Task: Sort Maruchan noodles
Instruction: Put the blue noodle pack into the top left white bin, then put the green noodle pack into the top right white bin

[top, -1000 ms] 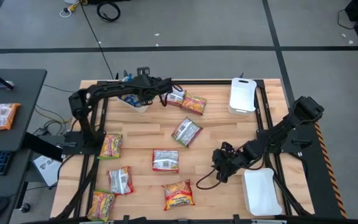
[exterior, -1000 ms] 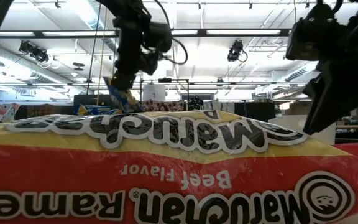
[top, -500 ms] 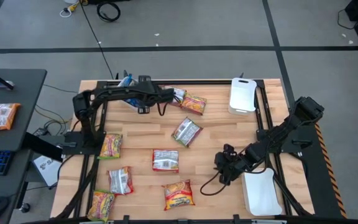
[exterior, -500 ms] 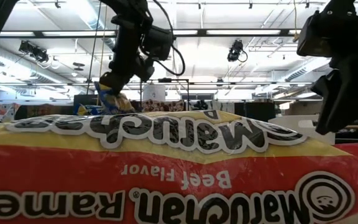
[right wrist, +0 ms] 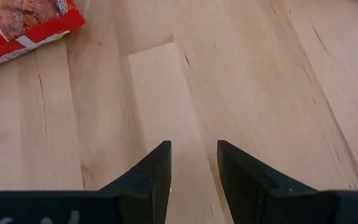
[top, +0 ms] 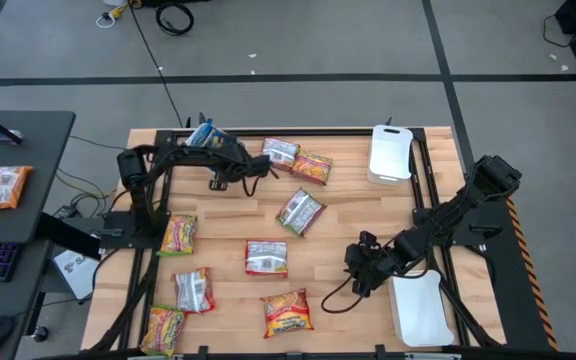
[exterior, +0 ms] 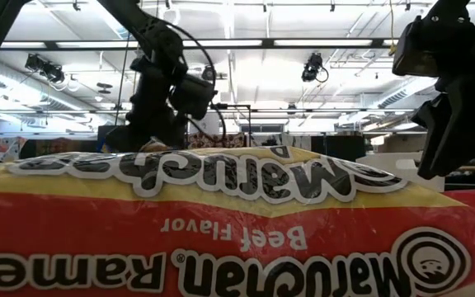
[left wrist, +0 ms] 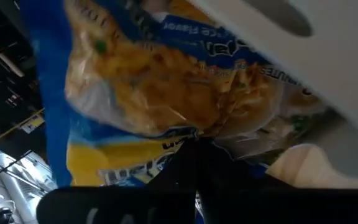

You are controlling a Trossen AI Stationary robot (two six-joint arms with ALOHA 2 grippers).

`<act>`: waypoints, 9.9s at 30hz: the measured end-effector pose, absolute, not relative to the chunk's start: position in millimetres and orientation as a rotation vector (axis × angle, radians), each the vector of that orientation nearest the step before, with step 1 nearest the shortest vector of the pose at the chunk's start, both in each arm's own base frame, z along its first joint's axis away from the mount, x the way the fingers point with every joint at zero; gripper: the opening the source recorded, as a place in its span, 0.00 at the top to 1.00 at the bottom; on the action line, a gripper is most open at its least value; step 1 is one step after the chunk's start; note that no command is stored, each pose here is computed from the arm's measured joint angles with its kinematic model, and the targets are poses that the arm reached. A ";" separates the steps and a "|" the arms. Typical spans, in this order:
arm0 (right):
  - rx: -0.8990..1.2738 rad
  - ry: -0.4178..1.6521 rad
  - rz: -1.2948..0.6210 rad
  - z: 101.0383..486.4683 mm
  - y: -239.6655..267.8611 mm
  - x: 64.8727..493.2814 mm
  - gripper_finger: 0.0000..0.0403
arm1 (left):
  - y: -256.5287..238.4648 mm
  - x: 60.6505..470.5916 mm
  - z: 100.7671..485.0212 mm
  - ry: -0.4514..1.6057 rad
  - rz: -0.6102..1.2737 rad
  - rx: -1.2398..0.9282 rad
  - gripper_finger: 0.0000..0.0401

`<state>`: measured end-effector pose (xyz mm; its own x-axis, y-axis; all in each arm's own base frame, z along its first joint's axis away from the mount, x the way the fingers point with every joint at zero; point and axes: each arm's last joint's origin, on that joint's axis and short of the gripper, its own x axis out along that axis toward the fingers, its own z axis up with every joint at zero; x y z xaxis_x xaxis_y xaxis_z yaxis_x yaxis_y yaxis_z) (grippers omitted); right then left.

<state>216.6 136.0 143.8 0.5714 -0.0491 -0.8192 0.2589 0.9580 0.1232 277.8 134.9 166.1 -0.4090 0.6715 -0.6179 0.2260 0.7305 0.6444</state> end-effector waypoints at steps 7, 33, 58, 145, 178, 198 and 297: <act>0.245 0.946 -0.196 143.8 132.5 218.8 0.66 | 128.2 285.3 167.6 1.899 0.598 0.607 0.99; 0.294 0.997 -0.165 143.0 124.9 223.6 0.66 | 176.2 305.2 202.3 1.510 0.668 -0.038 0.66; 0.333 0.987 -0.171 143.3 131.7 220.3 0.66 | 196.5 305.3 198.4 1.441 0.636 0.143 0.61; 0.180 0.885 -0.080 149.3 127.3 233.1 0.67 | 67.9 300.4 262.7 0.779 0.516 0.305 0.38; -0.122 0.946 -0.534 179.1 2.9 275.8 0.67 | -43.4 294.8 218.7 0.473 0.062 0.098 0.38; -0.150 1.079 -0.507 132.0 -103.4 307.2 0.67 | -54.5 279.4 193.0 0.468 0.064 -0.006 0.38; -0.271 1.141 -0.820 305.9 -81.2 226.5 0.94 | -90.8 255.9 208.1 0.443 0.080 0.109 0.38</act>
<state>226.5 -81.2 305.9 0.1705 -0.6972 -0.6963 0.4372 0.6868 -0.5806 255.9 -90.8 208.1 0.9007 0.1010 -0.4226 -0.0535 0.9910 0.1227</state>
